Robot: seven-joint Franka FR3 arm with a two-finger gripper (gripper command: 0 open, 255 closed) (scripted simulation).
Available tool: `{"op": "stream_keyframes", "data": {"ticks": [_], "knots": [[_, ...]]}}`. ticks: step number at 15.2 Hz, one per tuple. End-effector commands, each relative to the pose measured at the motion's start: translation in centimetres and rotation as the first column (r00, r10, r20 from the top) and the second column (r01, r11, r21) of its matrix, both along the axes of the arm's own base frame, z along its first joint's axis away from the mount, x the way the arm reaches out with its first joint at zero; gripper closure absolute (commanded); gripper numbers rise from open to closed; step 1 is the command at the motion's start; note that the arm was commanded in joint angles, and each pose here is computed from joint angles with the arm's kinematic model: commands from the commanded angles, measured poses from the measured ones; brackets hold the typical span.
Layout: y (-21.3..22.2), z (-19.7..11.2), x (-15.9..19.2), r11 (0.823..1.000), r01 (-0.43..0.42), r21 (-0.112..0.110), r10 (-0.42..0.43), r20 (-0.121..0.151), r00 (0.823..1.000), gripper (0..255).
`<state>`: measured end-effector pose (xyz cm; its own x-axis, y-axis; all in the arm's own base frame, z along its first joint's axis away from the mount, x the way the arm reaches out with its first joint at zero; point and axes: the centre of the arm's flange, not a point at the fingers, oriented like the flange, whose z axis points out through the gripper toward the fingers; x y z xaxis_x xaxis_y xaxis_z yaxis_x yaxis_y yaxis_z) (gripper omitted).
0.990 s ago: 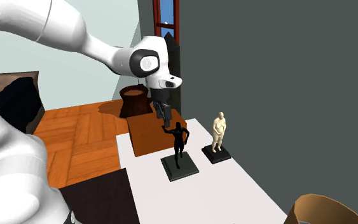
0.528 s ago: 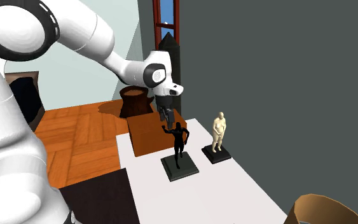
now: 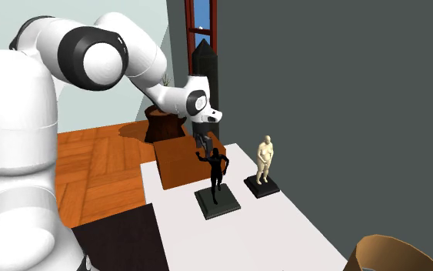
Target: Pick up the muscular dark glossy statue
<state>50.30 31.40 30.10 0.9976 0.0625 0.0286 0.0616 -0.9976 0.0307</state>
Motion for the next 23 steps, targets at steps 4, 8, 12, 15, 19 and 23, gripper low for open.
{"op": "stream_keyframes", "data": {"ticks": [4,8,12,15,19,23], "knots": [[2.2,-2.8,1.0,1.0,-0.008,0.009,0.008,0.0,1.0,0],[2.2,-4.9,1.0,1.0,-0.008,0.009,0.008,0.0,1.0,0],[2.2,-5.8,1.0,1.0,-0.008,0.009,0.008,0.0,1.0,255],[2.2,-5.8,1.0,1.0,-0.008,0.009,0.008,0.001,1.0,255],[2.2,-5.8,1.0,1.0,-0.008,0.009,0.008,0.001,1.0,255],[2.2,-4.7,1.0,1.0,-0.008,0.009,0.008,0.0,1.0,255]]}}
